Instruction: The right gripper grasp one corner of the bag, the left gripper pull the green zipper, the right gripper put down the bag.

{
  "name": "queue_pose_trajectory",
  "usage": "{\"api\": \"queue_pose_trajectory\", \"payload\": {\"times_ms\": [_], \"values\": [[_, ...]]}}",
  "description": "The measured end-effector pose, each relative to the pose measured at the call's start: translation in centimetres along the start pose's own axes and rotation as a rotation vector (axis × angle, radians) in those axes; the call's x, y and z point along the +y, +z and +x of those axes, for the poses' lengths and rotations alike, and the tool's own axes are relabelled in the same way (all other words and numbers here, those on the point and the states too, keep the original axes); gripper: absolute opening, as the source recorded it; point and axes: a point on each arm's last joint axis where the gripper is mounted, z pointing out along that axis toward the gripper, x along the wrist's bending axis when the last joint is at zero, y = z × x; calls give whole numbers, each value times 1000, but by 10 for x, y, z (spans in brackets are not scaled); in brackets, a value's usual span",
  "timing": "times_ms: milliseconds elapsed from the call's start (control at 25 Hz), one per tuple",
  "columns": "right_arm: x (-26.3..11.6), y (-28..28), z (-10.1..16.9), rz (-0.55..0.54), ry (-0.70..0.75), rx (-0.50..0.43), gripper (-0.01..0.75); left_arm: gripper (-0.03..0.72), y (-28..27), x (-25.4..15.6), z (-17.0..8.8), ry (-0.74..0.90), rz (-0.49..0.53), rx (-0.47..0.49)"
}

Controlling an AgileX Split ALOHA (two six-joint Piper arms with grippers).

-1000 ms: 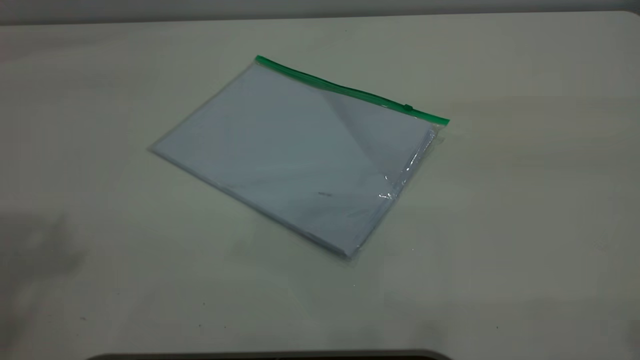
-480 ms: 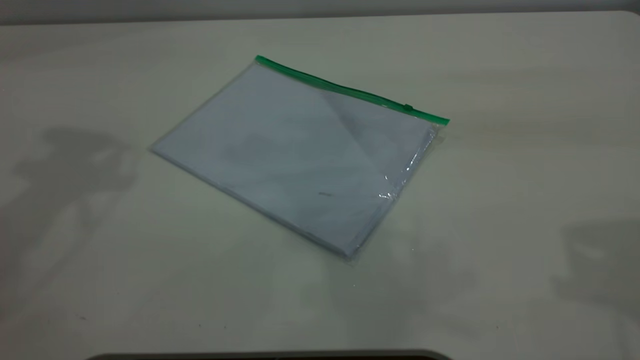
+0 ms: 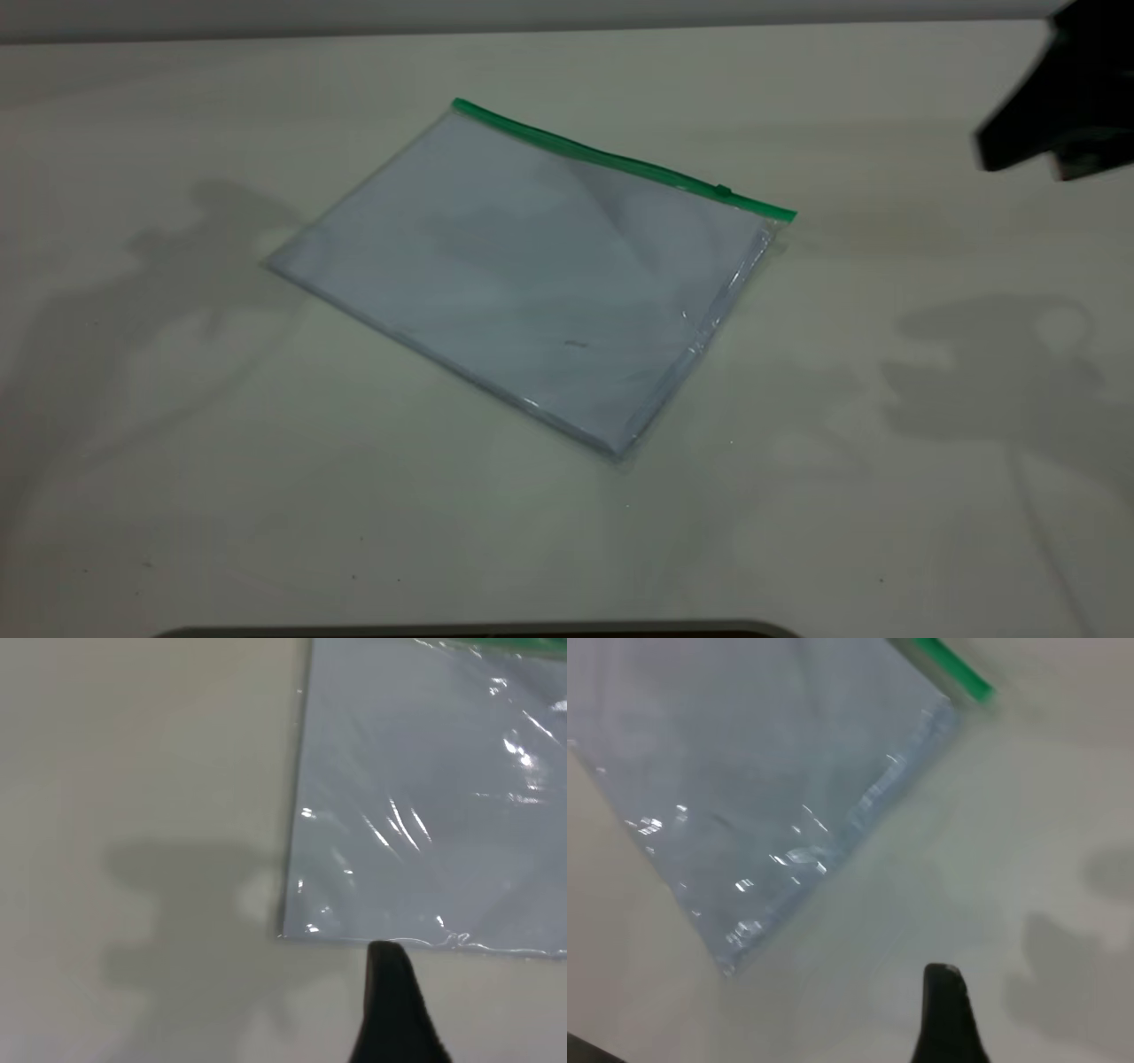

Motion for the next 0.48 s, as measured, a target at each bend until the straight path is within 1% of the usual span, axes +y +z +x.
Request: {"api": "queue_pose_trajectory", "payload": {"times_ms": [80, 280, 360, 480], "values": [[8, 18, -3, 3, -34, 61, 564, 536, 9, 4, 0, 25, 16, -14], [15, 66, -12, -2, -28, 206, 564, 536, 34, 4, -2, 61, 66, -44], [13, 82, -16, -5, -27, 238, 564, 536, 43, 4, -7, 80, 83, -57], [7, 104, -24, 0, -12, 263, 564, 536, 52, 6, -15, 110, 84, -61]]}}
